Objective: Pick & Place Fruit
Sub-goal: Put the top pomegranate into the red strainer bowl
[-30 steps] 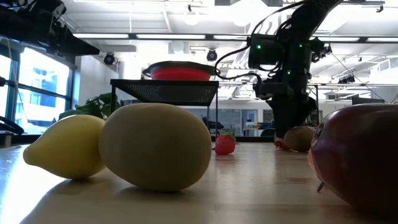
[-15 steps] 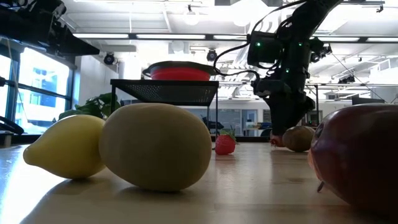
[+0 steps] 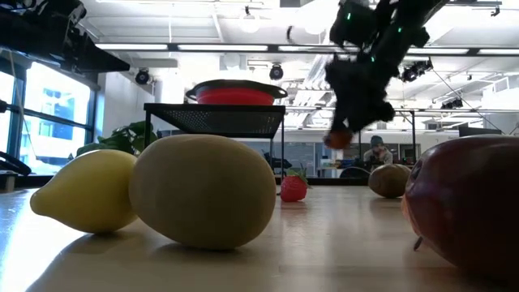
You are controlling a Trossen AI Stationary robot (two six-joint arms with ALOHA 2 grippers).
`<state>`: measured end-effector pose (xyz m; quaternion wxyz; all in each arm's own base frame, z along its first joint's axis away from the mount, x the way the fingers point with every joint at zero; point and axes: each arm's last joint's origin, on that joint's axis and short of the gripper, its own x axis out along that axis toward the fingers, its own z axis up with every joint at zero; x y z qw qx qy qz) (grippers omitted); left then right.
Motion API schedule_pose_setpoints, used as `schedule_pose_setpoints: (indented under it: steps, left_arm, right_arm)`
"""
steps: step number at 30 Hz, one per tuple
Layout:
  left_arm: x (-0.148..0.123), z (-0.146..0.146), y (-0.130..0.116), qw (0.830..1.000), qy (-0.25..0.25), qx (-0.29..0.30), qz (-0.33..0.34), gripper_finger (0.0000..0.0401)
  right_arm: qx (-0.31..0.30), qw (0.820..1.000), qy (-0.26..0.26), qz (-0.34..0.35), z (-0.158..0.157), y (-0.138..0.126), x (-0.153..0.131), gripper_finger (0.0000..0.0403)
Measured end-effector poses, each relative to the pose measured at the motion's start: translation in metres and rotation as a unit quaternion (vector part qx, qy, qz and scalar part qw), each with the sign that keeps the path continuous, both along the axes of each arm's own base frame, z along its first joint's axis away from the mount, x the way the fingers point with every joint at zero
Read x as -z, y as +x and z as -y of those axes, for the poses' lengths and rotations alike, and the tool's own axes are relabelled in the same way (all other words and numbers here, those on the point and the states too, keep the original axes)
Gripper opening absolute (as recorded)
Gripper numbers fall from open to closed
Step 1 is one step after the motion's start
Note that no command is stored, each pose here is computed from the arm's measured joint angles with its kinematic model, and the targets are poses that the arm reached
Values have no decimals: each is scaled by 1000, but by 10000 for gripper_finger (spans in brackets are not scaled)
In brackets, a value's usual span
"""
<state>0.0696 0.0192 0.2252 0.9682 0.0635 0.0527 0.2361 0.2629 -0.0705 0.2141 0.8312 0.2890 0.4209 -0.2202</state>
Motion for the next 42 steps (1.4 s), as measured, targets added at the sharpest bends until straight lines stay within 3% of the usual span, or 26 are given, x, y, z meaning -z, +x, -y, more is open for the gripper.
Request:
schedule_pose_setpoints:
  steps: [8,13,18,31,37,42]
  left_arm:
    - [0,0,0,1000,0,0,1,0]
    - [0,0,0,1000,0,0,1,0]
    - [0,0,0,1000,-4,0,4,0]
    - [0,0,0,1000,-10,-1,7,0]
    - [0,0,0,1000,-10,-1,7,0]
    - [0,0,0,1000,-10,-1,7,0]
  right_arm:
    - [9,985,-84,149,4,-5,-47,203]
    - [5,961,-174,214,7,-3,-68,203]
    - [-3,937,-228,263,12,0,-81,203]
    - [-5,890,-292,350,17,4,-102,203]
    - [-9,883,-302,360,17,12,-114,203]
    - [-30,890,-298,344,24,39,-109,203]
